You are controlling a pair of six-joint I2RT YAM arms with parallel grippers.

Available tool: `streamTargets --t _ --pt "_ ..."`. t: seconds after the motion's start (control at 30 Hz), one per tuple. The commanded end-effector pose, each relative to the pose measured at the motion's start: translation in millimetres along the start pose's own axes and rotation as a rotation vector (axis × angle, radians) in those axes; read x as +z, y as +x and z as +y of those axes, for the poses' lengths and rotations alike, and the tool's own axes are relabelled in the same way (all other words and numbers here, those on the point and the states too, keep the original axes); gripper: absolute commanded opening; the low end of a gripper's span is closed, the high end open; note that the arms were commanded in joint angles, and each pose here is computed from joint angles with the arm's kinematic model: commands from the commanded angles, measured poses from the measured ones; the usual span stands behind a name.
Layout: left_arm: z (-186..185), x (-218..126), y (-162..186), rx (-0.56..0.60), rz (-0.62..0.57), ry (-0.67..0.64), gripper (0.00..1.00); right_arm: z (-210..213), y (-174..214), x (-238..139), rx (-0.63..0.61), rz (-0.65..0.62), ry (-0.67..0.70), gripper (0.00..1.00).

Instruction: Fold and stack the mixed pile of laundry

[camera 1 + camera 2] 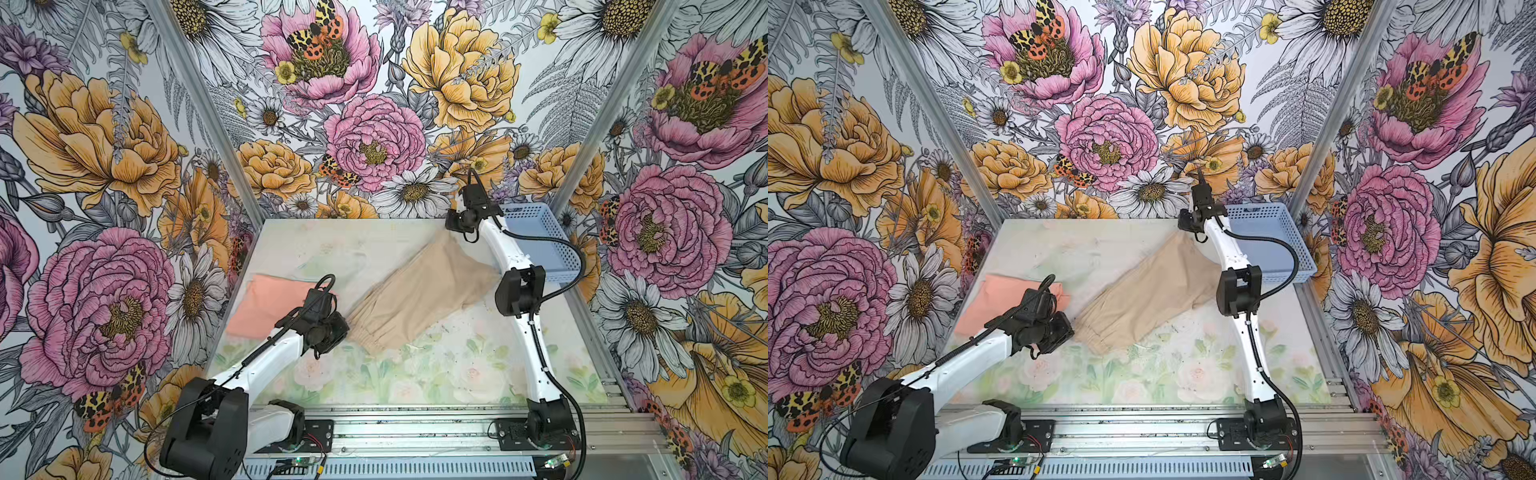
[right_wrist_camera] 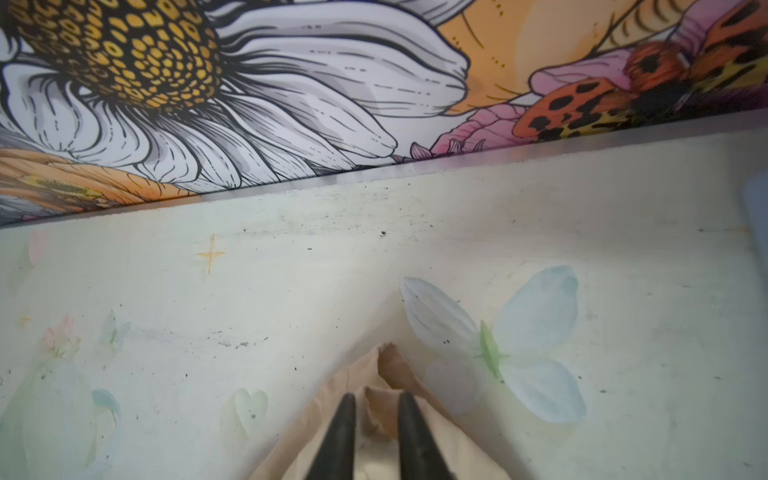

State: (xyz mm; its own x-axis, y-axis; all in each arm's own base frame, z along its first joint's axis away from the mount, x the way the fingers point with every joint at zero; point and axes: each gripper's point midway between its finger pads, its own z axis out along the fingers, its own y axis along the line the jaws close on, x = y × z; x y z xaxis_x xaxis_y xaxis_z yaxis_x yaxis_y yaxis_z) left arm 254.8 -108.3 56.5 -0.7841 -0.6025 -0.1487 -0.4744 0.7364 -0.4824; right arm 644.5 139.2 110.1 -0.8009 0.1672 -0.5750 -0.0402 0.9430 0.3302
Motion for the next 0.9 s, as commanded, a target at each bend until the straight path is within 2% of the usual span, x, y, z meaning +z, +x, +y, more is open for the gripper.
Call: streamTargets --t 0.0,0.07,0.17,0.37,0.5,0.67,0.87 --pt "-10.6 -12.6 -19.3 0.008 -0.077 0.014 0.34 4.9 -18.8 -12.7 -0.009 -0.065 0.005 0.42" --pt "-14.7 -22.1 -26.0 0.015 -0.121 0.019 0.52 6.9 -24.6 -28.0 -0.026 -0.079 0.017 0.48" --pt "-22.2 -38.5 -33.4 0.032 -0.179 0.031 0.60 9.2 -27.5 -51.8 -0.055 -0.084 0.036 0.52" --pt "-38.0 -45.7 -18.3 0.110 -0.169 0.040 0.60 7.7 -13.1 -93.5 -0.095 -0.055 0.085 0.55" --pt "-60.5 -43.7 0.7 0.182 -0.141 0.061 0.59 1.6 11.7 -105.8 -0.116 -0.001 0.118 0.55" --pt "-92.1 -29.0 13.8 0.279 -0.088 0.073 0.58 -1.5 50.4 -88.7 -0.103 0.084 0.095 0.52" --pt "-102.6 -0.2 -8.1 0.303 -0.113 0.028 0.58 6.9 66.9 -50.7 -0.104 0.134 0.064 0.51"
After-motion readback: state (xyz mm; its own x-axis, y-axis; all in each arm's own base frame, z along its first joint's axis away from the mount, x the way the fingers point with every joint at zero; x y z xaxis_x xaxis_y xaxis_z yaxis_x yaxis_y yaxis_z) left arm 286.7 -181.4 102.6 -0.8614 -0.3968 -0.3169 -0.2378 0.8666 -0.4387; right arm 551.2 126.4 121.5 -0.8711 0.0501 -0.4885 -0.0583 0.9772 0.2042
